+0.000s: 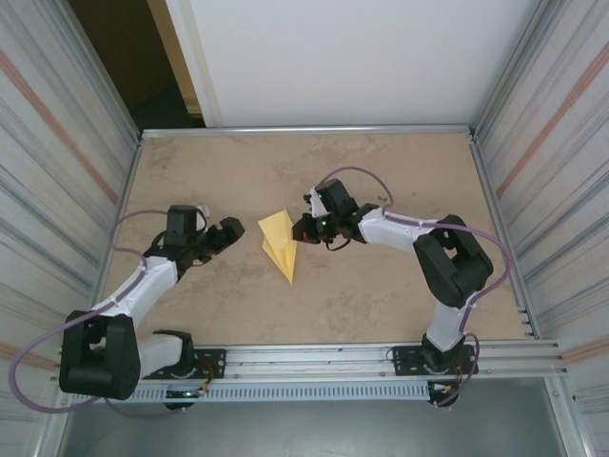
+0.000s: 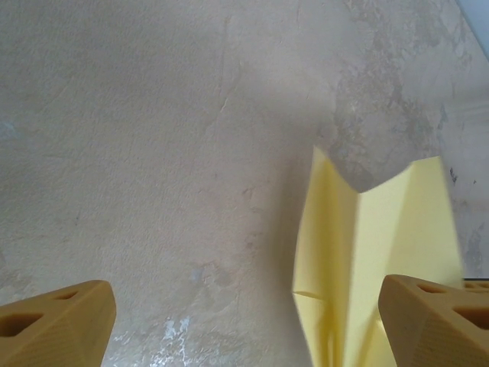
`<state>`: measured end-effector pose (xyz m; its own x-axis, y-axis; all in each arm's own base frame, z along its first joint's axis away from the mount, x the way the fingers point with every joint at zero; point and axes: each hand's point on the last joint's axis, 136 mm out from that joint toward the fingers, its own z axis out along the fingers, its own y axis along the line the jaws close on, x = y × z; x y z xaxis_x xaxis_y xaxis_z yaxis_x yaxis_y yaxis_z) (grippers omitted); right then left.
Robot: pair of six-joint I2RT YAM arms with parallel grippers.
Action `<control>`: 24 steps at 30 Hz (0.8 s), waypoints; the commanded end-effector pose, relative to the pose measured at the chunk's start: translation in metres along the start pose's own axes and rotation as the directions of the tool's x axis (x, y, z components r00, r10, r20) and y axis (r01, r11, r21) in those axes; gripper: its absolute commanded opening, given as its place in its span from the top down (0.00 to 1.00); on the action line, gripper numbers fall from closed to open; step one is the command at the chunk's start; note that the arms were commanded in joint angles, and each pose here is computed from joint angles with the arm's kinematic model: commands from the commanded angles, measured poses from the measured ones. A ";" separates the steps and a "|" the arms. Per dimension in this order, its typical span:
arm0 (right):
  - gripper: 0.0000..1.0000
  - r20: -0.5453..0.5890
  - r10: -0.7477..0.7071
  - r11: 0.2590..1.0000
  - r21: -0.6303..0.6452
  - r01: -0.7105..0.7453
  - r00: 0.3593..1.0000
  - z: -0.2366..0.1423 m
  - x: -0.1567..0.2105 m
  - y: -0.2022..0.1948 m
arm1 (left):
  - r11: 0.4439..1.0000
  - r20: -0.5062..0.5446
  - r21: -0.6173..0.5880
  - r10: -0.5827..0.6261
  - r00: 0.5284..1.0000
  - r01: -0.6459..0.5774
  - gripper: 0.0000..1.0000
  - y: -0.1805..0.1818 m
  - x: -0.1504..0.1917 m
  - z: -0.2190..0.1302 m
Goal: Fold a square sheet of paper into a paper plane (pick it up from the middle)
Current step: Turn over the paper at the center of the table.
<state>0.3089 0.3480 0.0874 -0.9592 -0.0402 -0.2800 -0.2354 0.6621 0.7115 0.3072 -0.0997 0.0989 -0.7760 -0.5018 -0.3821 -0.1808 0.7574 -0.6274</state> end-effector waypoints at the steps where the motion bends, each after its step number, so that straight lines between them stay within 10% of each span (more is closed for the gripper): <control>1: 0.97 -0.030 -0.018 0.994 -0.104 0.015 0.999 0.005 0.007 0.009 | 0.999 -0.019 0.043 -0.019 1.000 0.020 0.12 -0.005 0.008 0.002; 24: 0.93 -0.031 0.120 0.993 -0.003 -0.121 0.992 -0.002 0.022 -0.071 | 0.973 -0.271 0.221 0.126 0.954 -0.066 0.37 -0.078 0.083 0.055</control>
<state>0.3062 0.3006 0.0402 -0.9815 0.0223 -0.1903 -0.1282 0.6620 0.7385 0.2802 -0.2047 0.0607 -0.9262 -0.2954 -0.2341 -0.0487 0.7098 -0.7027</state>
